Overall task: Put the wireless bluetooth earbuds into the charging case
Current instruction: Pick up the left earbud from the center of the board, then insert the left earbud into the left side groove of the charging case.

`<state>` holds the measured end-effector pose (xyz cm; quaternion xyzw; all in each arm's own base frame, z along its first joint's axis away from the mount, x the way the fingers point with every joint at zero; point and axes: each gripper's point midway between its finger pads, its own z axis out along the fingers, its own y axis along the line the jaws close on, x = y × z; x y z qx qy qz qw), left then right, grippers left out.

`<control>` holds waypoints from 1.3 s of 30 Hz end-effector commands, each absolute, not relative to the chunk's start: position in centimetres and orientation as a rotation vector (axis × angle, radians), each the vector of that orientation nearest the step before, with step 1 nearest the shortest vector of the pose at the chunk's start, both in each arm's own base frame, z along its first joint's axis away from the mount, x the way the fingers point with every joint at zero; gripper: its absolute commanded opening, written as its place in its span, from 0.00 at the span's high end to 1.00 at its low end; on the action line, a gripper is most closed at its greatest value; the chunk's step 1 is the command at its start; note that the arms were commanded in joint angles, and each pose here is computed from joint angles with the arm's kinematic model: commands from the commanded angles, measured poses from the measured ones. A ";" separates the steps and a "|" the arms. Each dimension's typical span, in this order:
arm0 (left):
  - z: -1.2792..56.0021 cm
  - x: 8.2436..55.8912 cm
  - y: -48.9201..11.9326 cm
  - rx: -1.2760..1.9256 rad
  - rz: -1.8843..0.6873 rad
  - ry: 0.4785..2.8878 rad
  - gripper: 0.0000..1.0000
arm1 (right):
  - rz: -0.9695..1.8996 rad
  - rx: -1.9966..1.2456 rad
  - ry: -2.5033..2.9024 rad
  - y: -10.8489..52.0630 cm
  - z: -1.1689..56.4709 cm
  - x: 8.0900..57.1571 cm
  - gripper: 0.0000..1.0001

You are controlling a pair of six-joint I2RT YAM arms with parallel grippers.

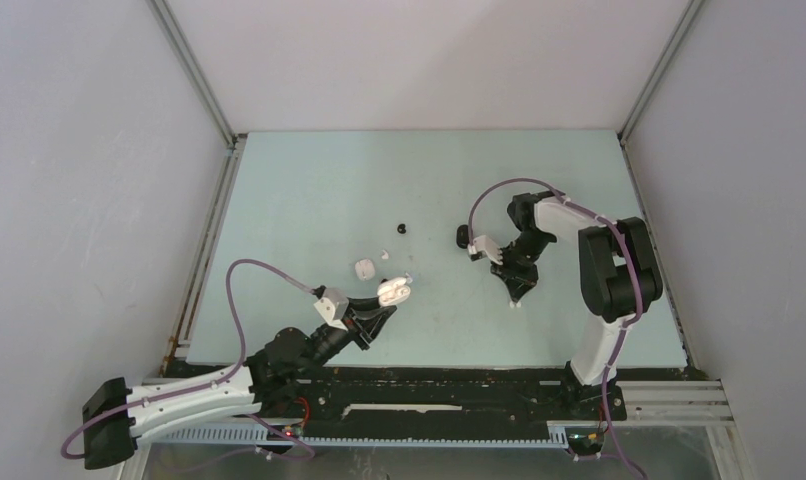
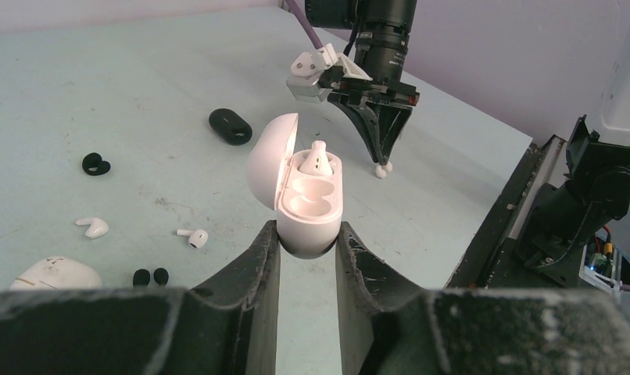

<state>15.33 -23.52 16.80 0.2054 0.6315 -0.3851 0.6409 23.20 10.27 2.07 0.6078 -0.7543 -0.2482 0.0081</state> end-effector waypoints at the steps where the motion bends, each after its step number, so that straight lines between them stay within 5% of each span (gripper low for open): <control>1: 12.8 15.3 -22.7 0.494 -0.834 1.490 1.00 | -0.846 1.894 -2.314 10.9 2.4 22.3 0.95; 20: 12.6 15.2 -23.8 0.552 -0.826 1.520 1.00 | -0.731 2.177 -2.584 14.2 10.7 20.8 1.00; 29: 13.4 15.2 -26.6 0.665 -0.841 1.520 1.00 | -0.737 2.723 -2.723 21.8 21.3 19.1 1.00; 39: 14.2 14.7 -31.2 0.750 -0.962 1.528 1.00 | -0.691 2.779 -2.755 25.8 21.2 19.6 1.00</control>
